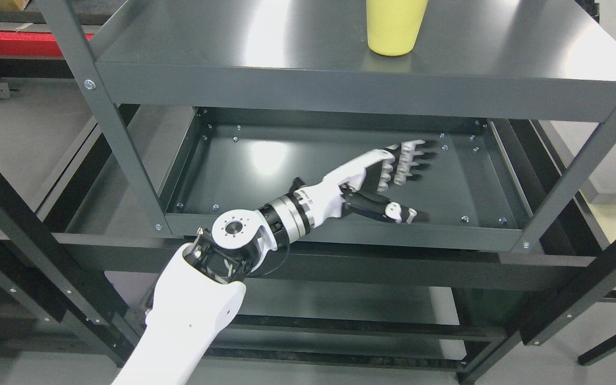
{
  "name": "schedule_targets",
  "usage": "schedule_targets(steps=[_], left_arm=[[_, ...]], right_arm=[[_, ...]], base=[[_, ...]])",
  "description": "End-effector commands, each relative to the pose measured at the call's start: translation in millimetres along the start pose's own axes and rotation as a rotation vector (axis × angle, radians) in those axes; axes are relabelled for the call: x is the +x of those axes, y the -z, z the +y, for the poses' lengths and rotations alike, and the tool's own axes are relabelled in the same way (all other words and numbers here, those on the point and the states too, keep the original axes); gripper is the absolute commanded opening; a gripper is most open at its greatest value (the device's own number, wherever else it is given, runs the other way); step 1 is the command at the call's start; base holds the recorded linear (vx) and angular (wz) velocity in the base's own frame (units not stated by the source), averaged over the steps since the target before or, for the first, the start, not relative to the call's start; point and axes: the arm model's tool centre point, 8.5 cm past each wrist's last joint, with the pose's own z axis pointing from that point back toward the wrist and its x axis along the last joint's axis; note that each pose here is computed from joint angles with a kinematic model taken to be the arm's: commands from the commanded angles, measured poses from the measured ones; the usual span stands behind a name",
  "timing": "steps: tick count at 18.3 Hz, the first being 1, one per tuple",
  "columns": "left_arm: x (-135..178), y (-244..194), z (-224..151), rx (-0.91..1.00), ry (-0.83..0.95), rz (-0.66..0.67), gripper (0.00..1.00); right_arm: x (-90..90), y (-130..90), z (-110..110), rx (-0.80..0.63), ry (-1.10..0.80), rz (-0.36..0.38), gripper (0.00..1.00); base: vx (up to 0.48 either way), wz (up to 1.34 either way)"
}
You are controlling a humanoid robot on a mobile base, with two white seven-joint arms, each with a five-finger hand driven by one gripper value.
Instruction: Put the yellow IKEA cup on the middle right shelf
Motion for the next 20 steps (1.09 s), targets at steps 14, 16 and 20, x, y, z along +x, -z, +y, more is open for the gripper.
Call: schedule_targets(steps=[14, 16, 20], left_arm=[[-62, -109, 18, 0.541, 0.021, -0.136, 0.99], [-52, -110, 20, 0.589, 0.021, -0.149, 0.99], [-50, -110, 21, 0.595, 0.023, -0.152, 0.99]], right_arm=[[-9.0, 1, -10, -0.013, 0.003, 0.015, 0.99], [-9.0, 1, -10, -0.013, 0.003, 0.015, 0.99], [-9.0, 1, -10, -0.013, 0.003, 0.015, 0.99]], base=[[0.000, 0.00], [0.000, 0.00], [0.000, 0.00]])
